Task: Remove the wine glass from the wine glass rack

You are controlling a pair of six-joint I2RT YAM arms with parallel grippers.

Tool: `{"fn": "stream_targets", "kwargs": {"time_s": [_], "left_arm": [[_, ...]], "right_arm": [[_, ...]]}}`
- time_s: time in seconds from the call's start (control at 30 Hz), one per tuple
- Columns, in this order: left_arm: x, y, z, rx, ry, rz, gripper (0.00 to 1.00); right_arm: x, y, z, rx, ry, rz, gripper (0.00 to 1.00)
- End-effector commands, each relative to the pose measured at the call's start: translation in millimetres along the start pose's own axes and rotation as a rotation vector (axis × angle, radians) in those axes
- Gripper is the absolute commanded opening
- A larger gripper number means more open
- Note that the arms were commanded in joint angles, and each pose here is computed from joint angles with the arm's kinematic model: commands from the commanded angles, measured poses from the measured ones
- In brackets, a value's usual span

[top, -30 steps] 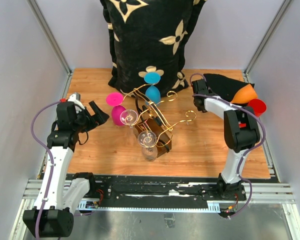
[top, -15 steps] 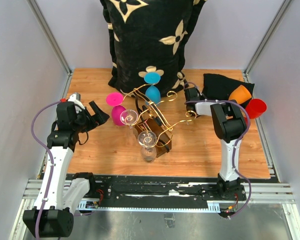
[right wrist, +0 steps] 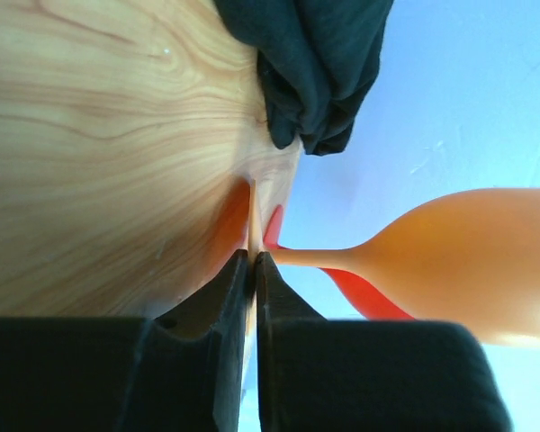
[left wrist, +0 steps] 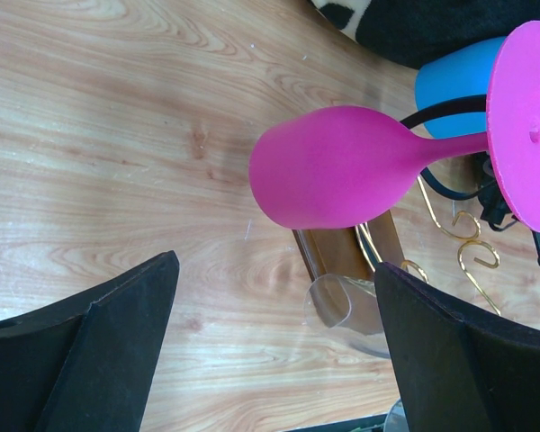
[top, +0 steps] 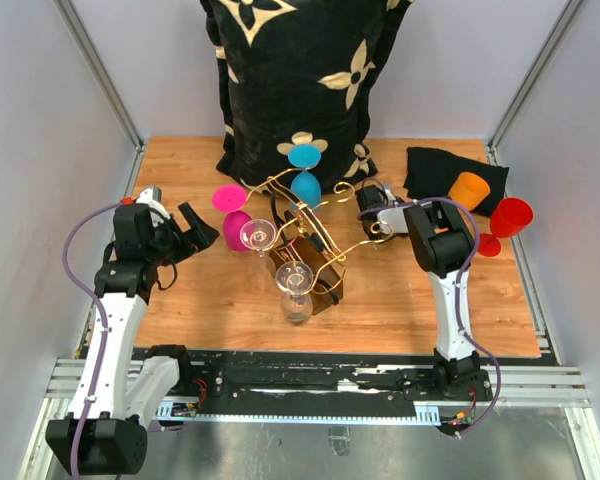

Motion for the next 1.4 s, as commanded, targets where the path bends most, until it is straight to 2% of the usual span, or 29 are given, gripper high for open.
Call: {"fn": "stream_targets", "kwargs": {"time_s": [0.0,0.03,0.1,0.33,0.73,0.9,1.03,1.17,1.2,1.3,1.37], "left_arm": [[2,1,-1,0.012,-0.002,0.018,0.96],[2,1,-1,0.013,-0.001,0.018,0.96],[2,1,-2,0.013,-0.003,0.019,0.96],[3,2,-1,0.011,-0.003,0.013,0.96],[4,3,-2,-0.002,-0.009,0.014,0.96],[-1,5,0,-0.039,-0.027,0.012,0.96],[-6,3,1,-0.042,-0.03,0.005,0.96],[-9,0,-2,-0.036,-0.042,-0.002,0.96],[-9,0,-2,-0.038,-0.046,-0.004,0.96],[-12,-1,-2,-0.043,-0.056,-0.009,0.96],[-15,-2,-3,-0.043,-0.059,-0.012,0.96]], "right_arm": [[7,18,-10,-0.026,0.026,-0.019,0.12],[8,18,-11,-0.035,0.026,-0.019,0.17],[10,20,-15,-0.06,0.02,-0.018,0.22],[10,27,-23,-0.106,0.006,-0.034,0.33],[15,14,-46,-0.253,-0.031,0.024,0.37],[15,-10,-69,-0.483,-0.11,0.138,0.42],[6,-47,-85,-0.646,-0.146,0.25,0.49],[1,-78,-82,-0.84,-0.151,0.354,0.57],[1,-83,-79,-0.881,-0.148,0.378,0.58],[-1,-100,-72,-1.009,-0.147,0.48,0.44],[0,-114,-67,-1.046,-0.156,0.558,0.44]]}}
Point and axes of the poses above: each gripper's point midway between its finger pads, its own z axis out along the fingers, its own y axis along the line the jaws close on, x = y × z, the point moved 8 cm from there along -z, back along the fingers
